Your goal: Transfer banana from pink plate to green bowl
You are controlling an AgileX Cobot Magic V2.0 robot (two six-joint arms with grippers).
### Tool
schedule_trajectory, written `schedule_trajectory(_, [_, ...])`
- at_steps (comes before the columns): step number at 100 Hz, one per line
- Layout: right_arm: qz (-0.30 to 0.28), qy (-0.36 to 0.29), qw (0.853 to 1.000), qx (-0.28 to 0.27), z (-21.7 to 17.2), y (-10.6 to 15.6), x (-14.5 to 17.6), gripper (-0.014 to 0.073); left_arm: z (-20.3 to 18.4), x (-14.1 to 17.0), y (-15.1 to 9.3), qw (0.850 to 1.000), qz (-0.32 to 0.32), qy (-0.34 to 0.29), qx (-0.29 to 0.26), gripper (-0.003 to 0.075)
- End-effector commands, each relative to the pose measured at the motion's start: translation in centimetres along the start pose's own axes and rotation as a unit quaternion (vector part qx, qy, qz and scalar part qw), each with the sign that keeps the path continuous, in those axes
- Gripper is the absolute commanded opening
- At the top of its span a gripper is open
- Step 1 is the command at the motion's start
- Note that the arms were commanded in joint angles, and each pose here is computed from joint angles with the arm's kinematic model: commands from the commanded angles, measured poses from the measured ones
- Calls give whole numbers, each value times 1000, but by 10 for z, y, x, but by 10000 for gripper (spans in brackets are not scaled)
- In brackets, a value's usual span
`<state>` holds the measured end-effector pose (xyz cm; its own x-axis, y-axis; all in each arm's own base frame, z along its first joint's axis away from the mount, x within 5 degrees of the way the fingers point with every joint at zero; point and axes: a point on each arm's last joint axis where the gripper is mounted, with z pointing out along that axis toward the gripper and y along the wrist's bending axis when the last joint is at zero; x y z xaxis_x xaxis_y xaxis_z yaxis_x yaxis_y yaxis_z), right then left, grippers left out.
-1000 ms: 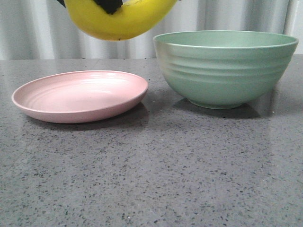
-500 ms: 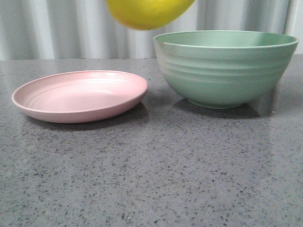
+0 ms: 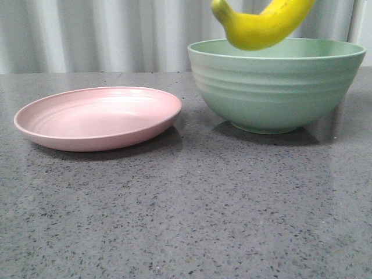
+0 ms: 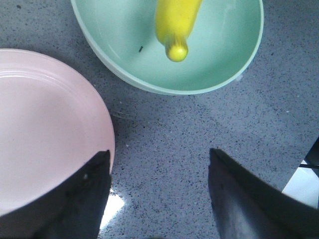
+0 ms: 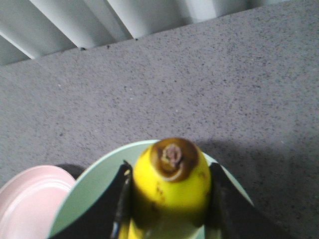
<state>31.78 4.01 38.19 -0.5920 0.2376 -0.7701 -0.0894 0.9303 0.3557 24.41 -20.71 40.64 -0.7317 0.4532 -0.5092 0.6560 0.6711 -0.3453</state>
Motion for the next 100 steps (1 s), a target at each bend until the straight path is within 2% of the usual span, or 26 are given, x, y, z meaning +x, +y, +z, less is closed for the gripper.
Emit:
schedule_trajectory(1, [-13, -41, 999, 1, -13, 3, -13, -79, -24, -4, -15, 998, 11, -54, 22, 391])
schedule_trajectory(44, [-13, 38, 999, 14, 16, -7, 3, -59, -24, -4, -15, 998, 10, -54, 22, 391])
schedule_trajectory(63, [-14, 42, 999, 14, 17, -7, 4, 89, -24, -4, -15, 998, 10, -54, 22, 391])
schedule_trajectory(79, [-26, 42, 999, 15, 17, -7, 4, 167, -24, -4, -15, 998, 10, -53, 22, 391])
schedule_trajectory(94, [-30, 41, 999, 15, 17, -7, 3, 366, -24, -4, -15, 998, 10, -53, 22, 391])
schedule_trajectory(100, [-30, 38, 999, 15, 17, -7, 3, 413, -24, -4, -15, 998, 10, -53, 22, 391])
